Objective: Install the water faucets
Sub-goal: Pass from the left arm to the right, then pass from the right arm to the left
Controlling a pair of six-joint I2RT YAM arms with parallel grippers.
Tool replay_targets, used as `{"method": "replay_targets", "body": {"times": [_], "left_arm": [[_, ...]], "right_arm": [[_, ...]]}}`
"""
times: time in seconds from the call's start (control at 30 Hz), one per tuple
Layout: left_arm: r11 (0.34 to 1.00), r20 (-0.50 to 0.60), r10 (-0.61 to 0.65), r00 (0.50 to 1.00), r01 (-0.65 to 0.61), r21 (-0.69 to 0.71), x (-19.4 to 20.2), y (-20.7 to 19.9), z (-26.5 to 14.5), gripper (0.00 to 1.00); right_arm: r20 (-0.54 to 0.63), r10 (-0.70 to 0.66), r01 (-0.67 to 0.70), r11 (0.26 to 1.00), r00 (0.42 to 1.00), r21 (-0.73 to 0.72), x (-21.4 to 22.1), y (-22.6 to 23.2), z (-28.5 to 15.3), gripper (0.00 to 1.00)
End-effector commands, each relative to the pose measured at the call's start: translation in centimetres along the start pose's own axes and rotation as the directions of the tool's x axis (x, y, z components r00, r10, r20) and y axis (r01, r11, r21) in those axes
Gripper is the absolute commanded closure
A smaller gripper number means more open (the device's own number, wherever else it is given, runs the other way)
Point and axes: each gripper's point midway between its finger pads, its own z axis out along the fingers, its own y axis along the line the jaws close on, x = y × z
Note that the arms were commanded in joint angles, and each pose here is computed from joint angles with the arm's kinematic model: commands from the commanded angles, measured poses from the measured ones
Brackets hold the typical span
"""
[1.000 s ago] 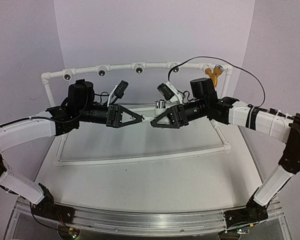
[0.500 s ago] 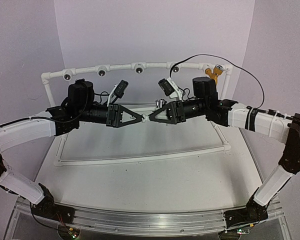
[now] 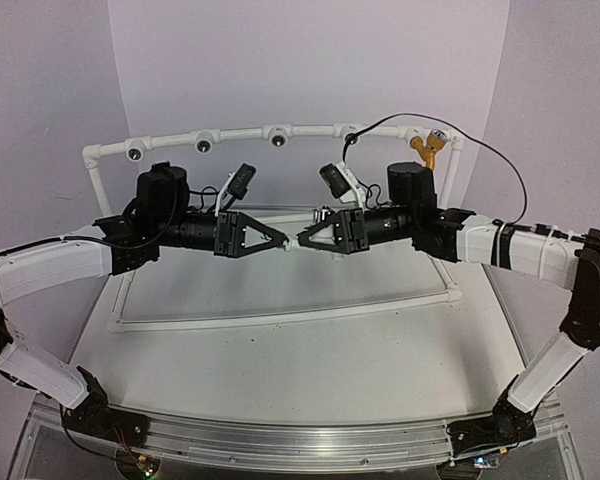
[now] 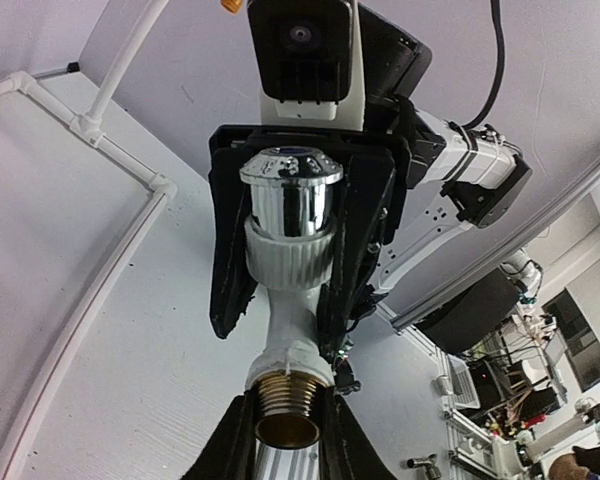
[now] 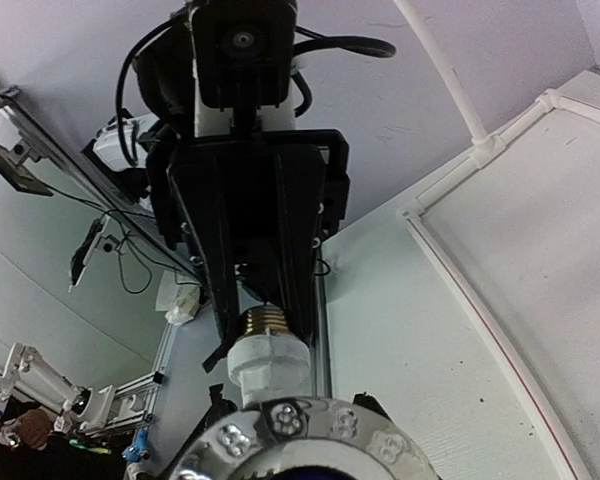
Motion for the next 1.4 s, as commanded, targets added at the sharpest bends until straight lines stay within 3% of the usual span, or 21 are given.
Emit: {"method": "replay_targets", "body": {"times": [0.0, 0.07, 0.17, 0.3, 0.47, 0.57, 0.73, 0.97, 1.17, 1.37], "left_arm": [[0.994, 0.141, 0.032, 0.989, -0.017, -0.106, -2.6, 0.9, -1.8, 0.28], [0.983, 0.163, 0.03, 0.986, 0.001, -0.186, -2.5, 2.5, -2.3, 0.14], [0.96, 0.147, 0.024, 0.989, 0.018, -0.28, -1.4, 5.0, -2.3, 0.13], [0.936, 0.065, 0.0, 0.998, 0.023, -0.351, 1.0, 8.7, -1.1, 0.15], [0.927, -0.041, -0.025, 0.999, 0.008, -0.375, 3.6, 12.2, 1.0, 0.19], [0.942, -0.098, -0.061, 0.993, 0.025, -0.334, 4.7, 13.3, 2.7, 0.21], [0.988, -0.095, -0.029, 0.995, 0.015, -0.152, 3.2, 9.7, 3.9, 0.22], [0.989, -0.116, -0.064, 0.991, 0.048, -0.139, 4.6, 10.0, 3.9, 0.22], [0.99, 0.044, -0.048, 0.998, 0.042, 0.131, -0.2, 2.2, 2.1, 0.16], [0.973, 0.086, -0.056, 0.995, 0.035, 0.227, -2.5, -1.4, 0.8, 0.1]], "right_arm": [[0.079, -0.115, 0.08, 0.932, 0.99, 0.355, -1.0, -3.1, -3.1, 1.0], [0.092, -0.149, 0.077, 0.841, 0.985, 0.536, -1.2, -5.1, -5.5, 1.0], [0.063, -0.223, 0.123, 0.728, 0.973, 0.675, -1.6, -6.2, -8.1, 1.0], [-0.095, -0.269, 0.237, 0.563, 0.958, 0.792, -2.8, -7.0, -10.7, 1.0], [-0.181, -0.361, 0.341, 0.452, 0.915, 0.825, -5.4, -5.8, -12.4, 1.0], [-0.191, -0.361, 0.357, 0.475, 0.913, 0.804, -6.1, -5.4, -11.8, 1.0], [-0.182, -0.338, 0.354, 0.57, 0.923, 0.742, -5.2, -5.1, -10.0, 1.0], [-0.172, -0.366, 0.368, 0.576, 0.915, 0.73, -5.7, -4.4, -10.0, 1.0], [-0.133, -0.286, 0.314, 0.805, 0.949, 0.503, -3.5, -2.2, -5.9, 1.0], [-0.132, -0.249, 0.279, 0.907, 0.96, 0.316, -1.6, -0.1, -4.0, 1.0]]}}
